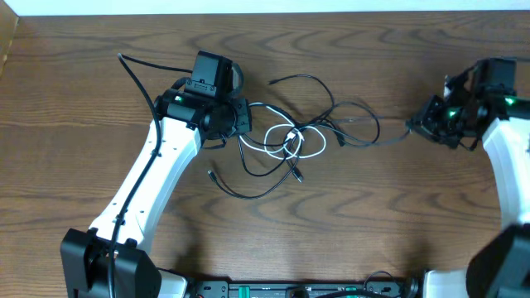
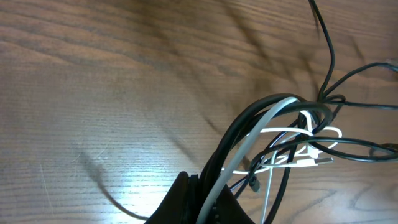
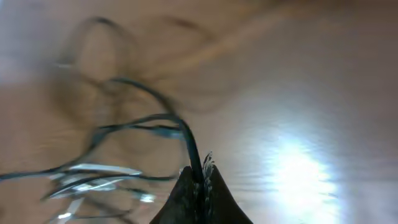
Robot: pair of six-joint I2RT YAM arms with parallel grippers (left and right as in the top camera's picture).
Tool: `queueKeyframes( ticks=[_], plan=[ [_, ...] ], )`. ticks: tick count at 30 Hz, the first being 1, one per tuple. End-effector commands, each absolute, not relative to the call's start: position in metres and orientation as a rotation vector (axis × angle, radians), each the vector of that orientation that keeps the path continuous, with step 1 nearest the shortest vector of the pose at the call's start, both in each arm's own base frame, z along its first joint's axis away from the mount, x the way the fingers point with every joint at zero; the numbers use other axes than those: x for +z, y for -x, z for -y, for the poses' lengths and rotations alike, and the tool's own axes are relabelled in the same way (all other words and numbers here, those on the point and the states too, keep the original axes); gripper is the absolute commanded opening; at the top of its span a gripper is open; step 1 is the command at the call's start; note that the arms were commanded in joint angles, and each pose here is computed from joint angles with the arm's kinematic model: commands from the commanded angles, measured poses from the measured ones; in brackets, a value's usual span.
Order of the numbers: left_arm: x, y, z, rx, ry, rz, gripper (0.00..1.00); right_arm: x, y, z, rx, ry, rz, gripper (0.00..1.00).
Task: Untangle cables
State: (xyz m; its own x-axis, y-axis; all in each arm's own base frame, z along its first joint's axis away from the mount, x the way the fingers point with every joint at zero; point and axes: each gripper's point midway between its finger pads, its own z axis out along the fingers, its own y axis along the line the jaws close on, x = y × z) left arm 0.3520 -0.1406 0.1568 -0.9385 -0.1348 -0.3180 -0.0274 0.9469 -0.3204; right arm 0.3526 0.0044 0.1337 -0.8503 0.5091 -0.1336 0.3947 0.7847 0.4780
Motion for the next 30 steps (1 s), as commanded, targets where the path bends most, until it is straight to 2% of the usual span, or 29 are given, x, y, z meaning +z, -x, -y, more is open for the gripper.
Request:
queueKeyframes(
  ticks=[1,3,7,8,11,13,17,23,30],
  plan=[
    [0.158,-0.349,0.137,-0.421,0.091,-2.773,0.08,0.096,-0.344,0.024,0.373,-0.688,-2.857,0.01],
    [0.157,-0.346,0.138,-0.433,0.090,-2.788,0.08,0.083,-0.340,0.019,0.405,-0.622,-2.921,0.04],
    [0.156,-0.341,0.141,-0.458,0.085,-2.805,0.08,0.081,-0.340,-0.021,0.706,-0.203,-2.933,0.43],
    [0.157,-0.340,0.145,-0.487,0.076,-2.805,0.08,0.088,-0.342,-0.032,0.749,-0.119,-2.908,0.57],
    [0.159,-0.339,0.149,-0.518,0.023,-2.801,0.08,0.106,-0.352,-0.045,0.731,0.028,-2.867,0.74],
    [0.159,-0.339,0.150,-0.524,0.023,-2.803,0.08,0.119,-0.361,-0.057,0.720,0.121,-2.827,0.82],
    [0.161,-0.336,0.157,-0.591,0.009,-2.807,0.08,0.137,-0.379,-0.107,0.721,0.375,-2.704,0.88],
    [0.160,-0.339,0.151,-0.556,0.044,-2.806,0.08,0.129,-0.375,-0.179,0.741,0.643,-2.632,0.86],
    [0.157,-0.353,0.105,-0.506,0.477,-2.781,0.08,0.095,-0.362,-0.241,0.778,0.897,-2.591,0.81]
  ],
)
